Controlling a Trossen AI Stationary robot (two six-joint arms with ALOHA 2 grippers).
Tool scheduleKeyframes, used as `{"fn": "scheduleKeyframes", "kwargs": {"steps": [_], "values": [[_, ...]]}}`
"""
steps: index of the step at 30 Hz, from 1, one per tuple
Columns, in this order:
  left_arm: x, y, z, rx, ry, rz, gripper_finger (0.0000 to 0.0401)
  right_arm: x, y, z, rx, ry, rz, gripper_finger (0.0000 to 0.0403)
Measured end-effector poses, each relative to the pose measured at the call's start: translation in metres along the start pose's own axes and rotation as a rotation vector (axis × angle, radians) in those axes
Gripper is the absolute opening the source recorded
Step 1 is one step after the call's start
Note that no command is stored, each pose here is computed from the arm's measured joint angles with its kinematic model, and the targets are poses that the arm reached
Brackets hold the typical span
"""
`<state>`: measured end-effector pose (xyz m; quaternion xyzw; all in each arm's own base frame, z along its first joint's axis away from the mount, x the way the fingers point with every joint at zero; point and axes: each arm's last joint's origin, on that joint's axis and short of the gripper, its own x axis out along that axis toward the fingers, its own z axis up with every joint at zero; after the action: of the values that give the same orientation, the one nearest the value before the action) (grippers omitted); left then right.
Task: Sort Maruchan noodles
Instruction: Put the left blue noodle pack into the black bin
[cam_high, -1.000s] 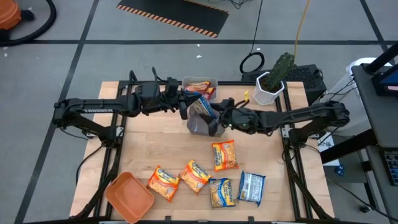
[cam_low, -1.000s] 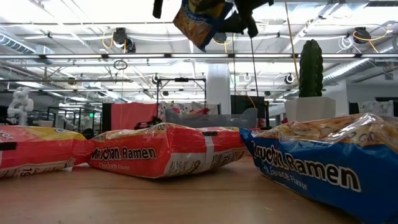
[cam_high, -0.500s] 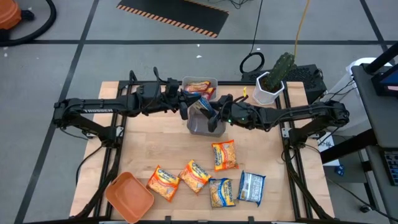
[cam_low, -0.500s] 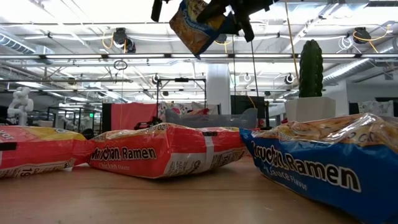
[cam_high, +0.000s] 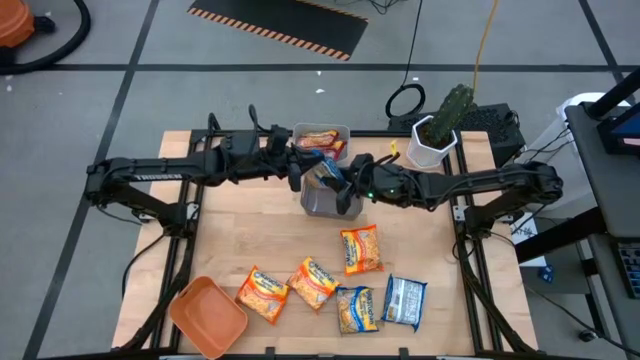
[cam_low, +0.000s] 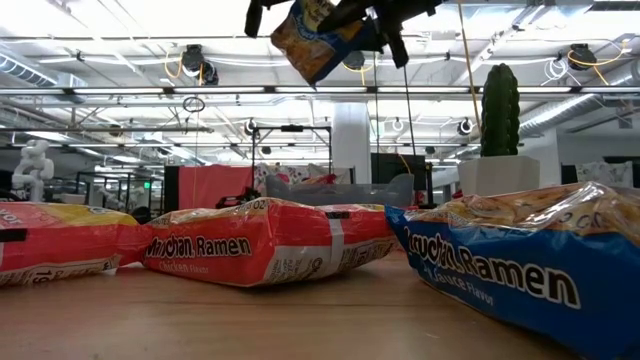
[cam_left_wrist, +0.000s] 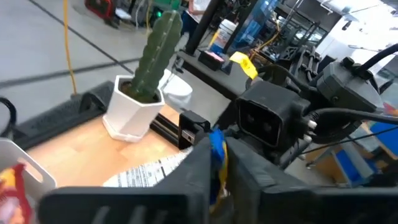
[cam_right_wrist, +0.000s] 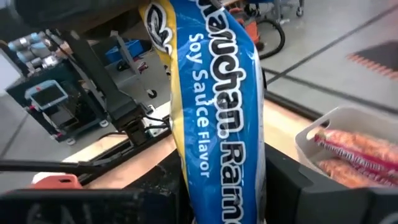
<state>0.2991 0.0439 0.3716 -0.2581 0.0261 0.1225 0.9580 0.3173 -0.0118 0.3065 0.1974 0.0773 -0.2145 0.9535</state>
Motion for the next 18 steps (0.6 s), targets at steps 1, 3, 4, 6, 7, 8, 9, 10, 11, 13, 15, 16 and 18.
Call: {"fn": "scheduleKeyframes", "kwargs": {"steps": [1, 3, 4, 6, 7, 8, 9, 10, 11, 13, 15, 16, 18], "values": [[0.000, 0.001, 0.000, -0.013, 0.005, -0.002, 0.0067, -0.001, 0.000, 0.001, 0.015, 0.006, 0.005, 0.0131], [-0.003, 0.002, 0.001, -0.020, 0.020, 0.001, 0.0102, -0.004, -0.001, 0.001, 0.024, 0.037, 0.027, 0.0131], [-0.004, 0.003, 0.001, -0.016, 0.027, 0.006, 0.0118, -0.005, -0.002, 0.001, 0.023, 0.048, 0.030, 0.0131], [-0.006, 0.006, 0.002, -0.003, 0.041, 0.024, 0.0149, -0.008, -0.004, 0.003, 0.021, 0.071, 0.046, 0.0131], [-0.008, 0.008, 0.002, -0.001, 0.058, 0.042, 0.0161, -0.010, -0.005, 0.002, 0.017, 0.096, 0.054, 0.0131], [-0.010, 0.011, 0.001, 0.001, 0.077, 0.063, 0.0172, -0.011, -0.007, 0.002, 0.021, 0.119, 0.063, 0.0132], [-0.011, 0.013, 0.002, 0.006, 0.085, 0.076, 0.0181, -0.012, -0.008, 0.003, 0.036, 0.138, 0.074, 0.0132], [-0.013, 0.015, 0.003, 0.009, 0.091, 0.086, 0.0189, -0.014, -0.011, 0.003, 0.051, 0.163, 0.076, 0.0132], [-0.016, 0.018, 0.003, 0.011, 0.106, 0.102, 0.0195, -0.016, -0.013, 0.002, 0.070, 0.194, 0.079, 0.0132], [-0.023, 0.022, 0.005, 0.011, 0.133, 0.127, 0.0204, -0.018, -0.016, 0.003, 0.117, 0.235, 0.105, 0.0132], [-0.028, 0.025, 0.006, 0.009, 0.152, 0.143, 0.0206, -0.021, -0.019, 0.003, 0.141, 0.288, 0.117, 0.0132], [-0.032, 0.027, 0.008, 0.008, 0.161, 0.153, 0.0206, -0.021, -0.021, 0.003, 0.146, 0.304, 0.125, 0.0132], [-0.038, 0.032, 0.005, 0.013, 0.218, 0.192, 0.0207, -0.021, -0.026, 0.002, 0.150, 0.344, 0.126, 0.0132]]}}
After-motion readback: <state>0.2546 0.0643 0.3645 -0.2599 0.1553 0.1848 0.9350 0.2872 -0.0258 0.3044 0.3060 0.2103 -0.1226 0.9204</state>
